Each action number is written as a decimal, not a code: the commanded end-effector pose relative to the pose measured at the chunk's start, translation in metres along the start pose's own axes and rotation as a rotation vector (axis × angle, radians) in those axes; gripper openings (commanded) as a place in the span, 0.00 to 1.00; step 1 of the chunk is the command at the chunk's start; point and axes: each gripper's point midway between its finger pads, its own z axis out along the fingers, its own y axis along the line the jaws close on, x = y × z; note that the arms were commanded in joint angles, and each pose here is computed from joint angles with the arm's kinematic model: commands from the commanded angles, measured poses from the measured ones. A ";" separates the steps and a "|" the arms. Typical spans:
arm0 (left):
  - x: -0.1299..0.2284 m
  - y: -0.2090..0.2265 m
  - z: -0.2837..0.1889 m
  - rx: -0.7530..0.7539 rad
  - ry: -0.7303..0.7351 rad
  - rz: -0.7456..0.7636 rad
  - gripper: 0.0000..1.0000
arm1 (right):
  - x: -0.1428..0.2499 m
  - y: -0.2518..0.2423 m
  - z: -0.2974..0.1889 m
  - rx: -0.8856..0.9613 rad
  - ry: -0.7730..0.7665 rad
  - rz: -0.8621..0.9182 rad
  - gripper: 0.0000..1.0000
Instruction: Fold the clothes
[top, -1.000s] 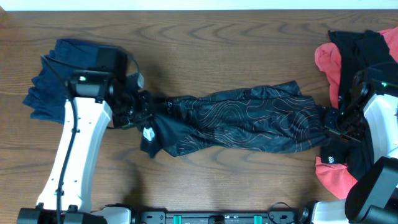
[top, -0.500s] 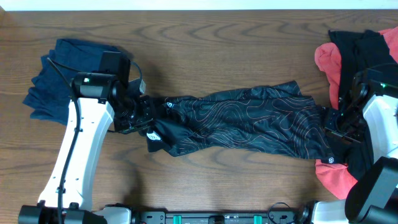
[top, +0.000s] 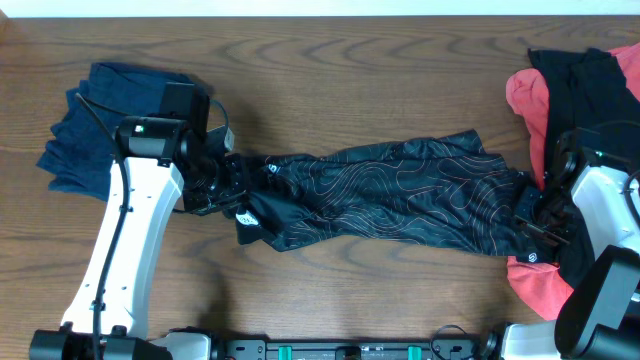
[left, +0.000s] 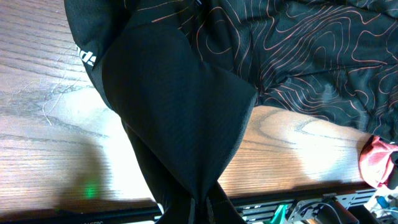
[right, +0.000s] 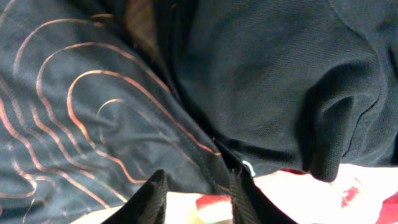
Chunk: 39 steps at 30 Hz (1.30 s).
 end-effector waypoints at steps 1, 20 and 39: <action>0.000 0.001 0.001 -0.007 0.003 -0.005 0.06 | 0.002 -0.006 0.004 0.032 -0.009 0.028 0.35; 0.001 0.001 0.001 -0.007 0.003 -0.006 0.06 | 0.009 0.000 0.028 -0.002 -0.015 0.039 0.35; 0.000 0.001 0.000 -0.007 0.002 -0.006 0.06 | 0.021 0.002 0.036 -0.020 0.013 0.053 0.01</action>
